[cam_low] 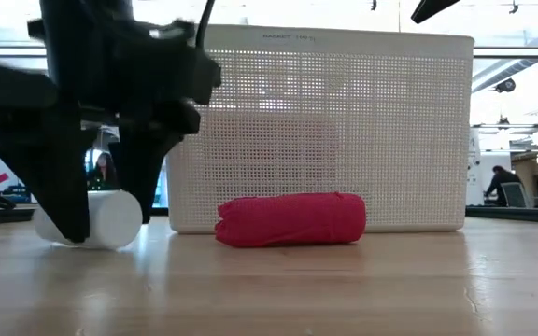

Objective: Pick & place medical supplies in basket/bin
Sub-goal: Put the white pill bottle into the white basket

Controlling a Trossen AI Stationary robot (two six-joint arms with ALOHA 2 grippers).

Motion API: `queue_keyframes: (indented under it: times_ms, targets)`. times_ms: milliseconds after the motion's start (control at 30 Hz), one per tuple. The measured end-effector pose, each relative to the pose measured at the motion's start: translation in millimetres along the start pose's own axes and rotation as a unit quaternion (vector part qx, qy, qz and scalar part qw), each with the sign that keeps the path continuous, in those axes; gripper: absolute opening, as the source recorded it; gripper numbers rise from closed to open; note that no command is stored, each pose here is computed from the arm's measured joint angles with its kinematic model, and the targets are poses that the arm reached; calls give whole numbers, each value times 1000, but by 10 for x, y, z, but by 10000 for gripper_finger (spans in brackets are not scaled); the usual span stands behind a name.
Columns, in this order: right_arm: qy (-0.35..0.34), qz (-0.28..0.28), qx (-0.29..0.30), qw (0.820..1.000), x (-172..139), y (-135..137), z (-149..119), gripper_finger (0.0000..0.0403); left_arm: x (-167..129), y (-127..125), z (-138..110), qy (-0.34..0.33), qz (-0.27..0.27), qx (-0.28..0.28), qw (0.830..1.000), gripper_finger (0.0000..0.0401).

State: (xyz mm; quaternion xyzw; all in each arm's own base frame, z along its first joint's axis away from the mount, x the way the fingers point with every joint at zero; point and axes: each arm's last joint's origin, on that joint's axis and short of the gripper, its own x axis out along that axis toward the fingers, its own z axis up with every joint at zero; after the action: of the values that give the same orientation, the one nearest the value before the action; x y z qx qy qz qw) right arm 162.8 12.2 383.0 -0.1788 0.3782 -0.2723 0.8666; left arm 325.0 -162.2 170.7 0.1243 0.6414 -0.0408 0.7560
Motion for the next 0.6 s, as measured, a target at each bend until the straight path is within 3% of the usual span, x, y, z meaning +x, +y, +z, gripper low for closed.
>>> queue_keyframes:
  times_ms: [133,233,333,433,500,600]
  targets:
    - [1,0,1,1000,2,3,1,301,60,54,-36,15,-13,-2,1000,246]
    - [1,0,4,1000,2,2,0,303,64,48,-51,24,-26,-6,999,202]
    - [1,0,11,1000,1,1,0,304,59,42,-86,43,-38,-33,998,151]
    - [1,0,12,1000,2,2,0,304,23,39,-138,80,-61,-77,992,147]
    - [1,0,12,1000,3,2,0,304,-102,15,-176,111,-67,-100,987,147]
    - [1,-1,13,1000,3,2,0,302,-521,-64,-221,120,-88,-118,982,147]
